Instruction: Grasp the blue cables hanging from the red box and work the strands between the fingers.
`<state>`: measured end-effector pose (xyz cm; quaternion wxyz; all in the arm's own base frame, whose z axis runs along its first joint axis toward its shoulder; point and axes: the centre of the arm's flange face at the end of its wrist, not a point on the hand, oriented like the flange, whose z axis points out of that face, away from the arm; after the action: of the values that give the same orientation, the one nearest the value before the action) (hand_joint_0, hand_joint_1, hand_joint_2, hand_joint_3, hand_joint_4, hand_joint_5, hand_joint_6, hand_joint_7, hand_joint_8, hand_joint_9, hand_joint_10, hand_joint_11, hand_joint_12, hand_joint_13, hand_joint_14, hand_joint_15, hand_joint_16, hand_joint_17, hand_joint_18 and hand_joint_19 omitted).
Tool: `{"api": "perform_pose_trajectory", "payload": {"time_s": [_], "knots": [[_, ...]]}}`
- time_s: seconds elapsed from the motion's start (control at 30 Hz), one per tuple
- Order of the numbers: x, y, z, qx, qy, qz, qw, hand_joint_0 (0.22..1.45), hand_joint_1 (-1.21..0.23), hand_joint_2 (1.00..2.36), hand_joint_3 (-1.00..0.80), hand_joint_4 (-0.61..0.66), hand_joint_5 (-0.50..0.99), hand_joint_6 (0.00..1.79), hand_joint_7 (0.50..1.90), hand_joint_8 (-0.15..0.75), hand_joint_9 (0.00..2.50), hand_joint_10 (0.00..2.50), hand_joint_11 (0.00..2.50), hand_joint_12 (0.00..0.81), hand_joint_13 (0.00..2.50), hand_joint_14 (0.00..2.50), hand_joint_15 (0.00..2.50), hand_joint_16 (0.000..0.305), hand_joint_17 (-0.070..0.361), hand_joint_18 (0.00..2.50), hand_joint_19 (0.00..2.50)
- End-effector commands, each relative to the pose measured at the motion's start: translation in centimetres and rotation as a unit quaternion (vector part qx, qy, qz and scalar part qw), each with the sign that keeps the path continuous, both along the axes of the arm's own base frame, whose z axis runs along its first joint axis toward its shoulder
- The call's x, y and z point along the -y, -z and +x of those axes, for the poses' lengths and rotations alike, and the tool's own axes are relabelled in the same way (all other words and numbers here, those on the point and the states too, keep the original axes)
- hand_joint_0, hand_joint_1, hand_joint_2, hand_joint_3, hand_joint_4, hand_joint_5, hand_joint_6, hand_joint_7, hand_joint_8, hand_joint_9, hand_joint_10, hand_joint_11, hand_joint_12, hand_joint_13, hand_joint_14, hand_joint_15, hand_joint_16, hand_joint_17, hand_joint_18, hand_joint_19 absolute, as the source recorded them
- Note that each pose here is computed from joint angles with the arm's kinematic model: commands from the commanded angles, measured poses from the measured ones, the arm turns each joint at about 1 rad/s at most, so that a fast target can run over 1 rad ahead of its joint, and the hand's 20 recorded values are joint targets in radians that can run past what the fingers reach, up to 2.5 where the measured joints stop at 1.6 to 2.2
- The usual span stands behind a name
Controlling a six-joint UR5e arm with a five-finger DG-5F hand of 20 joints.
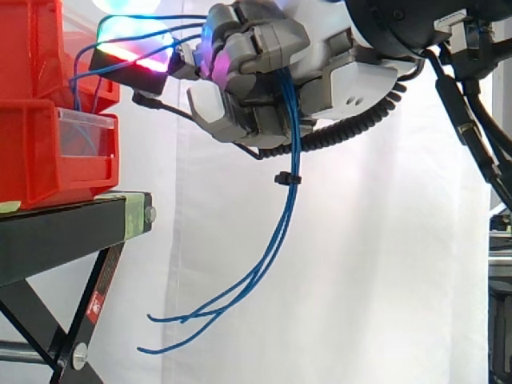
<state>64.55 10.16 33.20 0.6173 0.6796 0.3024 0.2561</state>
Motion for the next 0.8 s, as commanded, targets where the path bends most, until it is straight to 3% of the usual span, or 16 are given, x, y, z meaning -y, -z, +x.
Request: {"api": "perform_pose_trajectory", "payload": {"time_s": [0.0, 0.77], "knots": [[0.0, -0.01, -0.01, 0.0, 0.0, 0.0, 1.0, 0.78, -0.69, 1.21, 0.23, 0.07, 0.23, 1.25, 1.24, 0.524, 1.95, 2.5, 2.5, 0.623, 1.99, 2.5, 1.61, 0.246, 0.185, 2.5, 0.58], [0.0, -0.01, -0.01, 0.0, 0.0, 0.0, 1.0, 0.78, -0.69, 1.21, 0.23, 0.07, 0.23, 1.25, 1.23, 0.524, 1.95, 2.5, 2.5, 0.623, 1.99, 2.5, 1.61, 0.246, 0.185, 2.5, 0.58]]}}
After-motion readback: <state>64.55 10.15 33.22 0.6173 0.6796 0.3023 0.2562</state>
